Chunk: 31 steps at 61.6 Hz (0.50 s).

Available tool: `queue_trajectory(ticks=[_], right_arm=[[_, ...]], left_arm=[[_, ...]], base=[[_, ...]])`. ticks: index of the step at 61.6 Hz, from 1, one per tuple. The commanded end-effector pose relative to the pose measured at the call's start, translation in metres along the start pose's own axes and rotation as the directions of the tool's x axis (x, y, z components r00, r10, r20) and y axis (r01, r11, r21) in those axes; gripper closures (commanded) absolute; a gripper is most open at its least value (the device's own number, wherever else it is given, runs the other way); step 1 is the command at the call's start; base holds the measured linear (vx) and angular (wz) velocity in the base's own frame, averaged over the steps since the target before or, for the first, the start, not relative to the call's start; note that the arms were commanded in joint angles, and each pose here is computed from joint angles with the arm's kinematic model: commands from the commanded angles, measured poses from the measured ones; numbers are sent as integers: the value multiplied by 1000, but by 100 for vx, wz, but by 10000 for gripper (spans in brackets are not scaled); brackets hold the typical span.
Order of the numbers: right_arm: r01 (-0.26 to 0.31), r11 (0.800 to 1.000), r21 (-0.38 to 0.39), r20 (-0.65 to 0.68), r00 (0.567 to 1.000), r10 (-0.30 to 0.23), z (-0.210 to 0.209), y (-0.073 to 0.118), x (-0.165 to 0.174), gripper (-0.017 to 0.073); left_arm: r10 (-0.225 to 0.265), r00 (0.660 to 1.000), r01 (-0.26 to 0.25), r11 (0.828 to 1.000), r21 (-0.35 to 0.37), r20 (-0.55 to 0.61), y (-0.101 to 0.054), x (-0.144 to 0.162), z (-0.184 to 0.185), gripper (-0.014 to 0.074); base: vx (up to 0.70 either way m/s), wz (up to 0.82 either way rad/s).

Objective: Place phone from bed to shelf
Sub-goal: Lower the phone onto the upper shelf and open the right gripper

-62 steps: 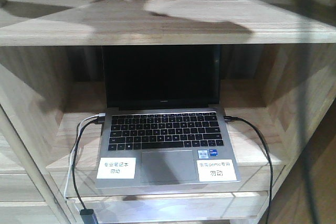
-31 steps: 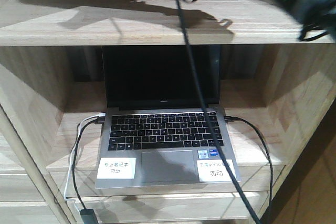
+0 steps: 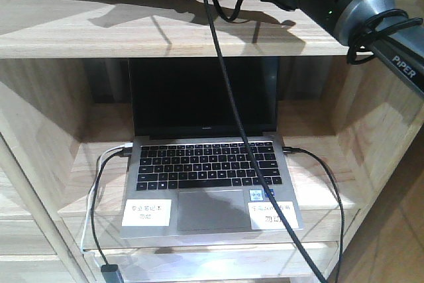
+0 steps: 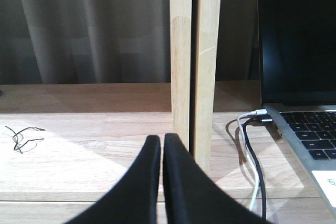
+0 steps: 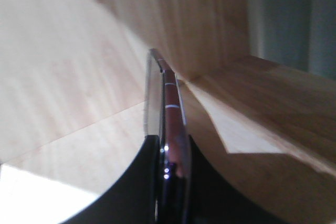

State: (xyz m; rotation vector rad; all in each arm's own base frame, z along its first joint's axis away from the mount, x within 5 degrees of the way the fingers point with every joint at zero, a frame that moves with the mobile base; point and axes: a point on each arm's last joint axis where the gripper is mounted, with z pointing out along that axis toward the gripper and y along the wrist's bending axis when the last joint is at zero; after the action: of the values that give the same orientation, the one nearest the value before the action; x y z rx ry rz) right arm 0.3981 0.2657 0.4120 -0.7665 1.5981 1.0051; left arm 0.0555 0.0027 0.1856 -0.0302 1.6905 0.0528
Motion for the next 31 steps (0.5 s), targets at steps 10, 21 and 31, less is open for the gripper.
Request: queue_trajectory(ticks=[10,21,31], right_arm=[[36,999,20,121,992,-38,-20,15,-36,517],[35,999,25,124,992,-38,-20,15,-36,387],[35,999,26,125,991,-38,-20,15,-36,155]], left_arm=[[-10,998,10,1000,-3,68,0,-4,0,592],[-10,998,10,1000,-3,68,0,-4,0,592],[-10,998,10,1000,-3,68,0,-4,0,592]], base=[[0,0],[0,0],[0,0]])
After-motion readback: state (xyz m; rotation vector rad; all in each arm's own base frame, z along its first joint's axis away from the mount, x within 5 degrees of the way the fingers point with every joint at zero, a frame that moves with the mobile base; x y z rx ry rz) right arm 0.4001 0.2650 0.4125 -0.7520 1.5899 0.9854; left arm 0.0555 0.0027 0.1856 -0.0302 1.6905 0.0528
